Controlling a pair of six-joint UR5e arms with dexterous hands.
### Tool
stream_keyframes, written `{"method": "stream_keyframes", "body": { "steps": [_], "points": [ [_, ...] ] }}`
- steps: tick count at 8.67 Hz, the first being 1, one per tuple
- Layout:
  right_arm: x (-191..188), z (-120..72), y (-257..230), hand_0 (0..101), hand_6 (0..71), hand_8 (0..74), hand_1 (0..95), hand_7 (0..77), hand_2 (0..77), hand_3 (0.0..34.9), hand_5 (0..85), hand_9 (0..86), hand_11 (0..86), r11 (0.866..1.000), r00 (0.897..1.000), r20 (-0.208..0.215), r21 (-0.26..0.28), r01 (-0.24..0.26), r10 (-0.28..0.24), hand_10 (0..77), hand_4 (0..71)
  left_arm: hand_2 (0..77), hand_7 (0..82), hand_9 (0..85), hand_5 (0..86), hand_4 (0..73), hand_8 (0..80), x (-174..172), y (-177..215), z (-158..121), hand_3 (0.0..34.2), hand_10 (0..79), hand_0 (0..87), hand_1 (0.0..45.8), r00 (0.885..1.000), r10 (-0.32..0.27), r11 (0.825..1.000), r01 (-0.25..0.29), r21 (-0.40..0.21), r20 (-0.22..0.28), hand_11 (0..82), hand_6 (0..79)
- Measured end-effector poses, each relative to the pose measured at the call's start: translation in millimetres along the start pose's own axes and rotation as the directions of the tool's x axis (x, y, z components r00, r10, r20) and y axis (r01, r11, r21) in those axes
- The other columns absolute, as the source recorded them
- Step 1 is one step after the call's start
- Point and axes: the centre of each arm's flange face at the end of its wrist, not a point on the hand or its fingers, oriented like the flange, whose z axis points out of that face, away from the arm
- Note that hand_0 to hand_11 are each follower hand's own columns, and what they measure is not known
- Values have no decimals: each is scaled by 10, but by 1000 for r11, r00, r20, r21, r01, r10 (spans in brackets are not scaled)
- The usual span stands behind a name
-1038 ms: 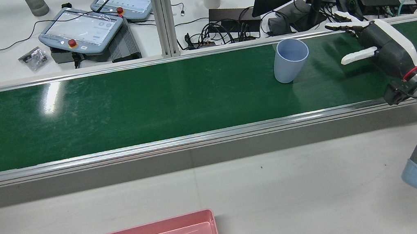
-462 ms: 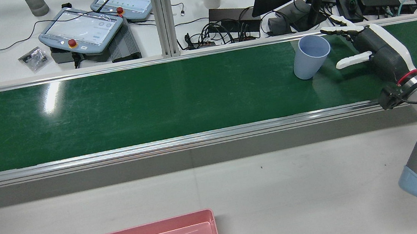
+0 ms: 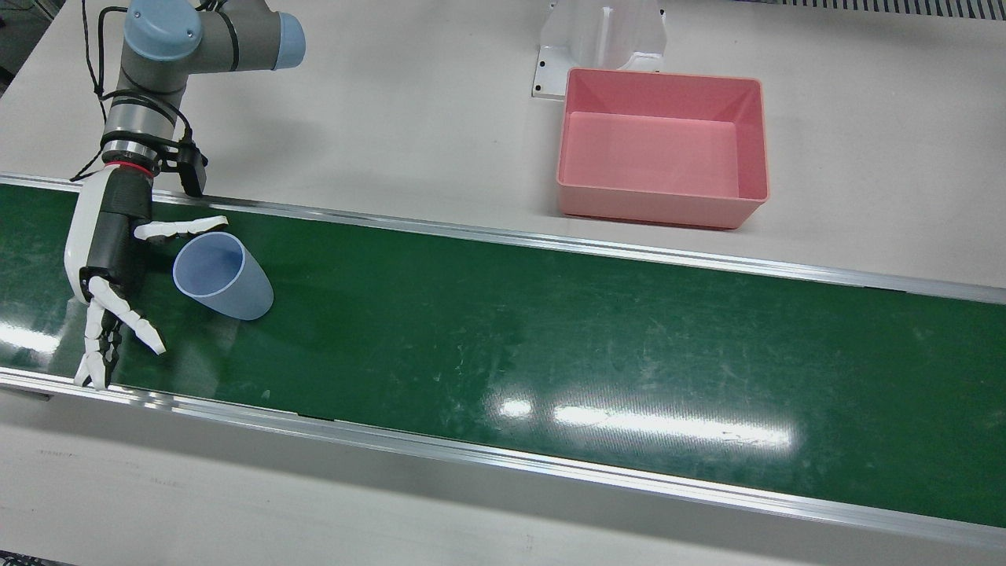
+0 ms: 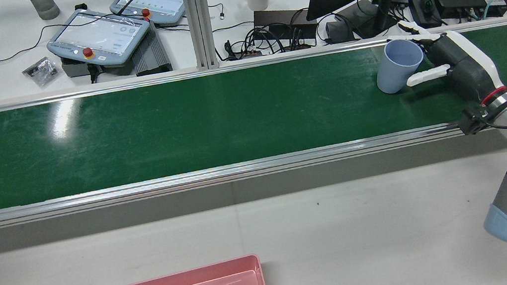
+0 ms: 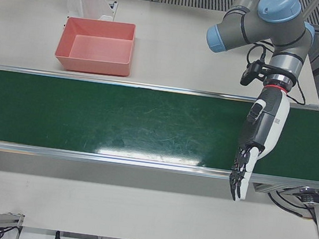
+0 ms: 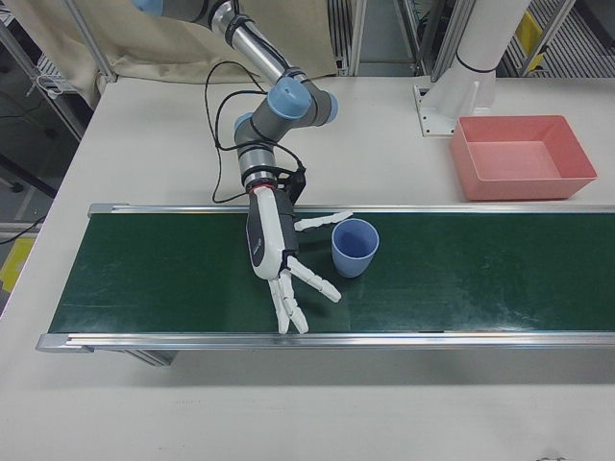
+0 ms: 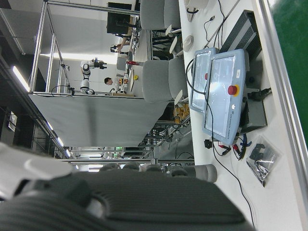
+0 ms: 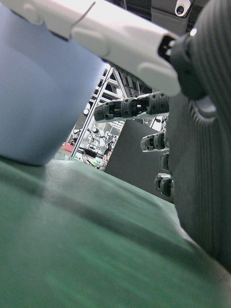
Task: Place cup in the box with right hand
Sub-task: 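Close the right hand fingers around the blue cup's side, then lift the blue cup off the belt and carry it over the pink tray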
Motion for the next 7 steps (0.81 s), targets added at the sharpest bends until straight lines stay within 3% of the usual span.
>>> {"method": "stream_keyframes", "body": {
  "steps": [5,6,7],
  "points": [
    [15,-8,27,475,38,5,82,147,11,0,27,11,54,1000,1000,10,1,-7,7,33,207,5,0,0,0,0,0,-1,2,2,0,0,0,5,1000,0,1000,0,-1,0,0,0],
    [22,-10,41,475,49,5,207,164,11,0,55,11,104,1000,1000,12,1,-10,10,49,153,5,0,0,0,0,0,0,1,1,0,0,0,5,1000,0,1000,0,0,0,0,0],
    [28,-11,61,467,71,5,267,224,0,0,27,16,104,1000,1000,12,-2,-12,12,65,235,5,0,0,0,0,0,1,0,0,0,0,0,5,1000,0,1000,0,0,0,0,0]
  ]
}}
